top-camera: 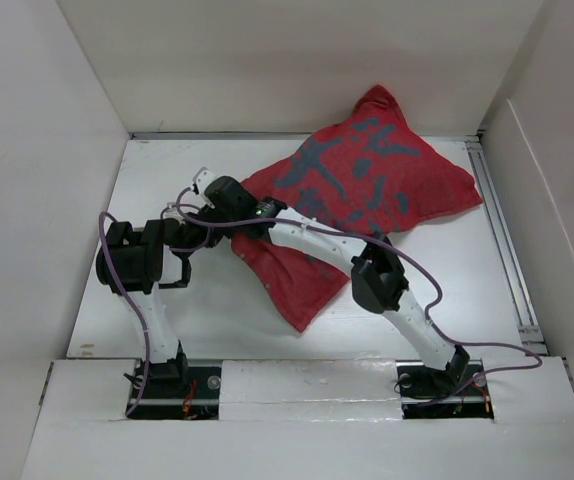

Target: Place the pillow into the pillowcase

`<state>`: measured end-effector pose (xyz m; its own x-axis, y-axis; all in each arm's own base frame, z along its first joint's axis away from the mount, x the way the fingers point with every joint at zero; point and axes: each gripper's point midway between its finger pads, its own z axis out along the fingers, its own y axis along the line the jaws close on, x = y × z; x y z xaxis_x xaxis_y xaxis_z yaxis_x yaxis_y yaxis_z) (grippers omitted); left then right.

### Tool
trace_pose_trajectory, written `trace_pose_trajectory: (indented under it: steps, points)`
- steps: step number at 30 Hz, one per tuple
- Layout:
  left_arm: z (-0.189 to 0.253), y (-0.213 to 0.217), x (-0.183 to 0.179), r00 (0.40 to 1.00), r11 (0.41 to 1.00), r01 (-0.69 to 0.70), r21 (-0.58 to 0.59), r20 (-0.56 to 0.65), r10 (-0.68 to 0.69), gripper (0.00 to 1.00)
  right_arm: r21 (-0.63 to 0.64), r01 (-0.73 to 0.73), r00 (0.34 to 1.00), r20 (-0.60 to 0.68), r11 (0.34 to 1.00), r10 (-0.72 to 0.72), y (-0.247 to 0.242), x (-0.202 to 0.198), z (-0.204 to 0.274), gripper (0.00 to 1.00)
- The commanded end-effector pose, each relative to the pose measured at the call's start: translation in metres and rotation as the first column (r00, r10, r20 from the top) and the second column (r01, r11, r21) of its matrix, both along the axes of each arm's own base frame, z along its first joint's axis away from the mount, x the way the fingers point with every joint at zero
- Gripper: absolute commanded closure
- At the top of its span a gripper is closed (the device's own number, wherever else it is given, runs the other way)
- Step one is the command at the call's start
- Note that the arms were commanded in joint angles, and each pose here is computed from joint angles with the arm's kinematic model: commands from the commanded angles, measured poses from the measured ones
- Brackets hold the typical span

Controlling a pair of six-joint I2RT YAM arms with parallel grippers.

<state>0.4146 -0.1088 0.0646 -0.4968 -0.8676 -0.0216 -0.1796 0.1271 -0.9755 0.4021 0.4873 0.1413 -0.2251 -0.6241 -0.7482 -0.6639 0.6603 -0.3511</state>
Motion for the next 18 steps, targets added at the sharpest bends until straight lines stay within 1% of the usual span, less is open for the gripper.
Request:
trace_pose_trajectory:
  steps: [1, 2, 3, 4, 5, 6, 7, 8, 9, 10, 11, 12, 13, 15, 16, 17, 18]
  points:
    - [0.147, -0.009, -0.018, 0.714, 0.997, 0.03, 0.076, 0.696, -0.074, 1.0, -0.006, 0.013, 0.999, 0.04, 1.0, -0.013, 0.007, 0.005, 0.003, 0.31]
    - [0.15, -0.009, -0.019, 0.704, 0.996, 0.025, 0.083, 0.706, -0.077, 1.0, 0.001, 0.013, 0.999, 0.044, 1.0, -0.013, 0.008, 0.006, 0.005, 0.39]
    - [0.15, -0.01, -0.02, 0.704, 0.996, 0.033, 0.088, 0.705, -0.085, 1.0, 0.001, 0.013, 0.999, 0.044, 1.0, -0.013, 0.008, 0.006, 0.003, 0.58]
    - [0.15, -0.01, -0.02, 0.704, 0.996, 0.033, 0.088, 0.705, -0.085, 1.0, 0.01, 0.013, 0.999, 0.05, 1.0, -0.014, 0.008, 0.005, 0.007, 0.66]
    - [0.15, -0.01, -0.02, 0.704, 0.996, 0.033, 0.088, 0.705, -0.085, 1.0, 0.048, 0.009, 0.998, 0.064, 0.999, -0.012, 0.014, 0.002, 0.02, 0.73]
    - [0.152, -0.011, -0.019, 0.695, 0.995, 0.04, 0.093, 0.712, -0.095, 1.0, 0.041, 0.0, 0.998, 0.059, 0.999, -0.003, 0.017, -0.003, 0.016, 0.77]
    - [0.152, -0.011, -0.019, 0.695, 0.995, 0.04, 0.093, 0.712, -0.095, 1.0, 0.063, -0.001, 0.997, 0.072, 0.998, -0.004, 0.018, -0.002, 0.025, 0.85]
    - [0.152, -0.011, -0.019, 0.695, 0.995, 0.04, 0.093, 0.712, -0.095, 1.0, 0.056, 0.007, 0.996, 0.083, 0.998, -0.012, 0.02, -0.006, 0.026, 0.94]
    - [0.152, -0.011, -0.019, 0.695, 0.995, 0.04, 0.093, 0.712, -0.095, 1.0, 0.049, 0.03, 0.995, 0.096, 0.998, -0.035, 0.016, -0.003, 0.027, 1.0]
    - [0.152, -0.011, -0.019, 0.695, 0.995, 0.04, 0.093, 0.712, -0.095, 1.0, 0.066, 0.02, 0.994, 0.106, 0.998, -0.027, 0.022, -0.007, 0.036, 1.0]
    - [0.156, -0.009, -0.02, 0.687, 0.994, 0.039, 0.099, 0.72, -0.099, 1.0, 0.058, 0.021, 0.994, 0.101, 0.998, -0.027, 0.022, -0.007, 0.03, 1.0]
    - [0.156, -0.009, -0.02, 0.687, 0.994, 0.039, 0.099, 0.72, -0.099, 1.0, 0.066, 0.02, 0.994, 0.106, 0.998, -0.027, 0.022, -0.007, 0.036, 1.0]
    - [0.158, -0.012, -0.024, 0.677, 0.992, 0.057, 0.112, 0.726, -0.121, 1.0, 0.07, 0.011, 0.994, 0.108, 0.997, -0.019, 0.019, -0.015, 0.041, 1.0]
    - [0.164, -0.011, -0.026, 0.658, 0.989, 0.07, 0.13, 0.739, -0.144, 1.0, 0.066, 0.002, 0.993, 0.121, 0.998, -0.01, 0.018, -0.015, 0.046, 1.0]
    - [0.173, -0.013, -0.027, 0.628, 0.986, 0.072, 0.148, 0.762, -0.16, 1.0, 0.051, -0.042, 0.994, 0.102, 0.998, 0.037, 0.021, -0.027, 0.04, 1.0]
    - [0.176, -0.011, -0.026, 0.614, 0.984, 0.075, 0.162, 0.77, -0.174, 1.0, 0.072, -0.069, 0.992, 0.11, 0.995, 0.061, 0.019, -0.032, 0.06, 1.0]
    - [0.183, -0.016, -0.03, 0.58, 0.975, 0.106, 0.195, 0.784, -0.22, 1.0, 0.074, -0.105, 0.989, 0.111, 0.992, 0.097, 0.019, -0.037, 0.067, 1.0]
